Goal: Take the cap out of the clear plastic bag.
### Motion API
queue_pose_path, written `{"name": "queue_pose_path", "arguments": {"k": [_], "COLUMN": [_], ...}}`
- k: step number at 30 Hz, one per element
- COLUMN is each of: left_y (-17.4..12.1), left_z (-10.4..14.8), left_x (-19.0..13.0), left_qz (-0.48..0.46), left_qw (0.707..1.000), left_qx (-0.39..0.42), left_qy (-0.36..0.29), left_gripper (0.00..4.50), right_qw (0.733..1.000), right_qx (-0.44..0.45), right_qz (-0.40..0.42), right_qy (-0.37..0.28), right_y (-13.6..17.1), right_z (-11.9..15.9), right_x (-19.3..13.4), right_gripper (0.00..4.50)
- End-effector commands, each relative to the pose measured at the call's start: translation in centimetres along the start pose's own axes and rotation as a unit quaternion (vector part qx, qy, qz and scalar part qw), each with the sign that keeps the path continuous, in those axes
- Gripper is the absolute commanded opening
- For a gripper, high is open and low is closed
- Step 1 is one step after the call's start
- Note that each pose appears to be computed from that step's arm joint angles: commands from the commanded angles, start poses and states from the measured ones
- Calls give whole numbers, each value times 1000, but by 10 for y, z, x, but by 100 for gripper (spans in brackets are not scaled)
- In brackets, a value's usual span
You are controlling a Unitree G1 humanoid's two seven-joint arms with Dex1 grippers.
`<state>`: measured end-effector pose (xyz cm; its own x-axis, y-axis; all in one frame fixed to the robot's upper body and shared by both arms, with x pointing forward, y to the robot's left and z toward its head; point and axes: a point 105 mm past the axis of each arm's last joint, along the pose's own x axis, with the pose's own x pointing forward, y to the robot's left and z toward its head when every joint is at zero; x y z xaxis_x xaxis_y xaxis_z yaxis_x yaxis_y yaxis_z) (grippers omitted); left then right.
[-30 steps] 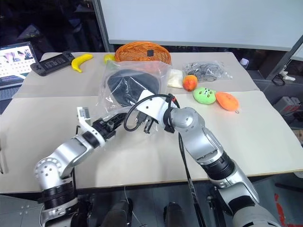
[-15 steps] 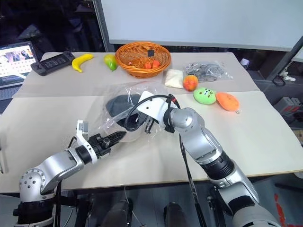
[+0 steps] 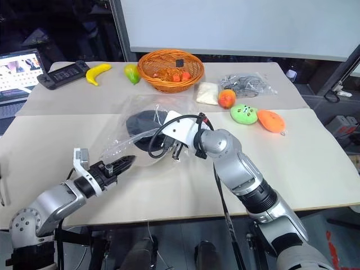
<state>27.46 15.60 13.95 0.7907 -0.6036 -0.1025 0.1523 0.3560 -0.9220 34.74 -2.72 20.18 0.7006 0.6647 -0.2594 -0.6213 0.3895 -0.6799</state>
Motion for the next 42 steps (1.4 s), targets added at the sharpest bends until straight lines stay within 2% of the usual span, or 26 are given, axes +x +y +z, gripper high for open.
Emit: {"name": "queue_pose_path", "arguments": {"k": [1,4,6,8,13,18,21,26,30,36,42], "left_y": [-25,-28,-20,-14,-12,-14,-14,0,4,10,18], "left_z": [-17,-30,-40,-41,-27,-31,-34,-26,-17,-14,-32], "left_x": [-5,-21,-37,-43,-32,-24,-25,-21,-13,10,32], "left_qz": [-71,-106,-102,-91,-64,-28,-24,36,47,65,79], "left_qw": [997,994,993,995,998,998,999,999,999,997,995], "left_qx": [14,19,26,18,12,40,40,28,5,-35,-60], "left_qy": [9,22,49,46,8,28,28,8,-17,-37,-20], "left_gripper": [49,49,49,49,49,49,128,307,448,448,448], "right_qw": [1000,1000,1000,1000,1000,1000,1000,1000,1000,1000,1000], "right_qx": [-14,-14,-13,-12,-12,-16,-19,-19,-19,-18,-18], "right_qz": [-15,-15,-14,-13,-9,-10,-12,-13,-14,-17,-21], "right_qy": [-17,-17,-18,-19,-20,-18,-14,-14,-12,-9,-8], "right_y": [-5,-4,-4,-3,-1,-3,-5,-6,-6,-7,-8], "right_z": [8,8,8,8,9,10,9,8,7,5,4], "right_x": [-3,-3,-3,-3,-1,-2,-2,-2,-2,-4,-5], "right_gripper": [0,0,0,0,0,0,0,0,0,0,0]}}
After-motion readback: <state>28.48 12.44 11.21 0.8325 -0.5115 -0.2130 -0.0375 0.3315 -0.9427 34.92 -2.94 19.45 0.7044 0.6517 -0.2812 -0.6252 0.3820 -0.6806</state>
